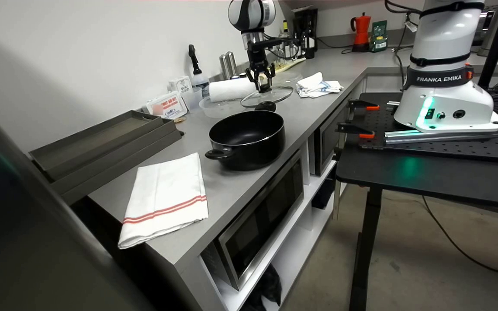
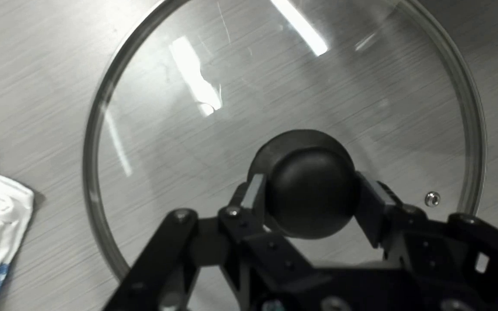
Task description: Remove the glass lid from the pot and put it on the right side of the counter.
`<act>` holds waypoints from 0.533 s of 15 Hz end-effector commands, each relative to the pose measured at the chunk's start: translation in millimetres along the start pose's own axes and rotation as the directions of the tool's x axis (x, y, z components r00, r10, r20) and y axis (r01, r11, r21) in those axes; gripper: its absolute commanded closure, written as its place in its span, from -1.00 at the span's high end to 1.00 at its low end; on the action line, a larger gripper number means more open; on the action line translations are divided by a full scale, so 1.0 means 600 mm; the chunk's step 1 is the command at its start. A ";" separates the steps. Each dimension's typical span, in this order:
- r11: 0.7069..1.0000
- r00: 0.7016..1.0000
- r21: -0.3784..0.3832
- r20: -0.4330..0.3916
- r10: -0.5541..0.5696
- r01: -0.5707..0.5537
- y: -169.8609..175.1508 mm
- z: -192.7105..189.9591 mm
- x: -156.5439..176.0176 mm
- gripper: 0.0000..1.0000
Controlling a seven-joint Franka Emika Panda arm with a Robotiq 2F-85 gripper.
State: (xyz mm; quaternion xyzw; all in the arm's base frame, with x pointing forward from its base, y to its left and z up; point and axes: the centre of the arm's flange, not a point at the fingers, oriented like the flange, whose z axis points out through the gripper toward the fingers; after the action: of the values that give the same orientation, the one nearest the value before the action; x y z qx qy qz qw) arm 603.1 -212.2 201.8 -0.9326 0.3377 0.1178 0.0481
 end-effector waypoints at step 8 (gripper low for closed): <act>0.996 0.998 0.082 0.043 0.042 -0.045 -0.008 0.037 0.037 -0.48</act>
State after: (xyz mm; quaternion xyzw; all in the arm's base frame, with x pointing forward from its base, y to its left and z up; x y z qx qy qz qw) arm 610.9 -218.2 165.7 -0.9222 0.3577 0.1296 0.0694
